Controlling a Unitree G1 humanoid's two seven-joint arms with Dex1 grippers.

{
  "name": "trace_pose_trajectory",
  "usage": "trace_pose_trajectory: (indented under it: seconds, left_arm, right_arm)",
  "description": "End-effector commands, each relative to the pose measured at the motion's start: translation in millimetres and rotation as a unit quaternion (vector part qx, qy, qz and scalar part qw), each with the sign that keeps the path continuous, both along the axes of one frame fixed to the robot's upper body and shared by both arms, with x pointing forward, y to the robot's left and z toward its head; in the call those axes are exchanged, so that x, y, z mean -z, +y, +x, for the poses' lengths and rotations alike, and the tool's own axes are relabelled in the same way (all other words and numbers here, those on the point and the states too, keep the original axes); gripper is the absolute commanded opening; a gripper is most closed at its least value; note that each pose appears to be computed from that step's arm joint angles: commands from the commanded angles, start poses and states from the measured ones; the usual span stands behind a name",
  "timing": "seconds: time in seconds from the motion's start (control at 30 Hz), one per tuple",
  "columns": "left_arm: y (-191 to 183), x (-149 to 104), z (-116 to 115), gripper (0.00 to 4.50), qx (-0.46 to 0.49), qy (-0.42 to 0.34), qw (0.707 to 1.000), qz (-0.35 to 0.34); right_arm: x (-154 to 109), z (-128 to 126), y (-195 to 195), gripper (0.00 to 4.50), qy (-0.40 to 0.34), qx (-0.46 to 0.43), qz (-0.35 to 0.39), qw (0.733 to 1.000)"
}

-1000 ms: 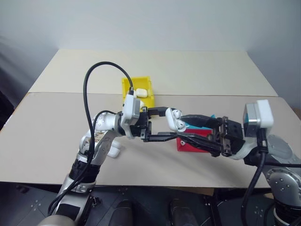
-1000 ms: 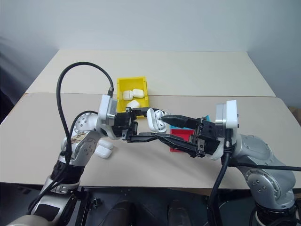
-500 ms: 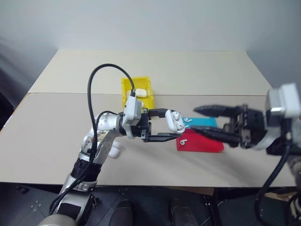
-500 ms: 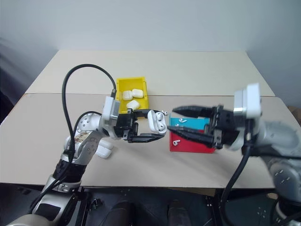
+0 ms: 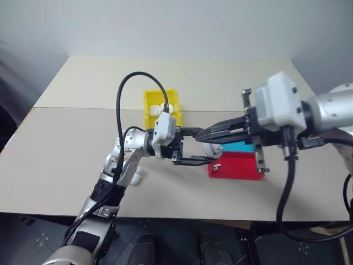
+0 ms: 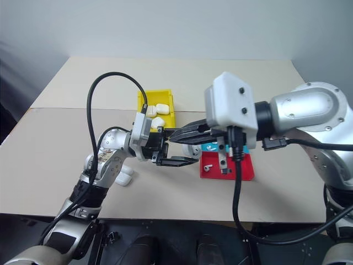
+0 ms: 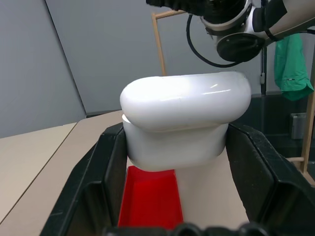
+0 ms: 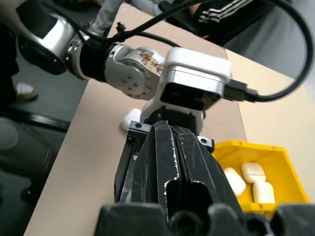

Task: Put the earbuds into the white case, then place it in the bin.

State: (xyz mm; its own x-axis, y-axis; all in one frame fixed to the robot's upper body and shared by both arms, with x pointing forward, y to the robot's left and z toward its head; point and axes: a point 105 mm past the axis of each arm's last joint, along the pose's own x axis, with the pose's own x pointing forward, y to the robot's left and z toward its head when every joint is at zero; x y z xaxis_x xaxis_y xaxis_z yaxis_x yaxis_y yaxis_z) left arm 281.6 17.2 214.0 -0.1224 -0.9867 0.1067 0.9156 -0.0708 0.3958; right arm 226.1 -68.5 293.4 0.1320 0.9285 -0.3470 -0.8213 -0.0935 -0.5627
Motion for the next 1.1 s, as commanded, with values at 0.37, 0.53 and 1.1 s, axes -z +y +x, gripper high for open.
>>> trace_pose_trajectory:
  seconds: [0.37,0.53,1.1]
  left_arm:
    - [1.6,-9.0,-9.7,2.74,-0.002,-0.028,1.000,-0.012]
    - [3.3,-9.7,-10.5,2.74,-0.002,-0.028,1.000,-0.013]
    - [22.2,-31.9,10.0,2.74,-0.148,-0.033,0.986,-0.063]
  right_arm:
    - [24.4,11.2,-1.6,0.01,-0.086,-0.019,-0.100,0.991]
    - [33.6,19.5,-12.5,0.01,-0.098,-0.004,-0.133,0.986]
    - [-30.9,18.5,-46.0,0.01,-0.095,0.094,0.081,0.988]
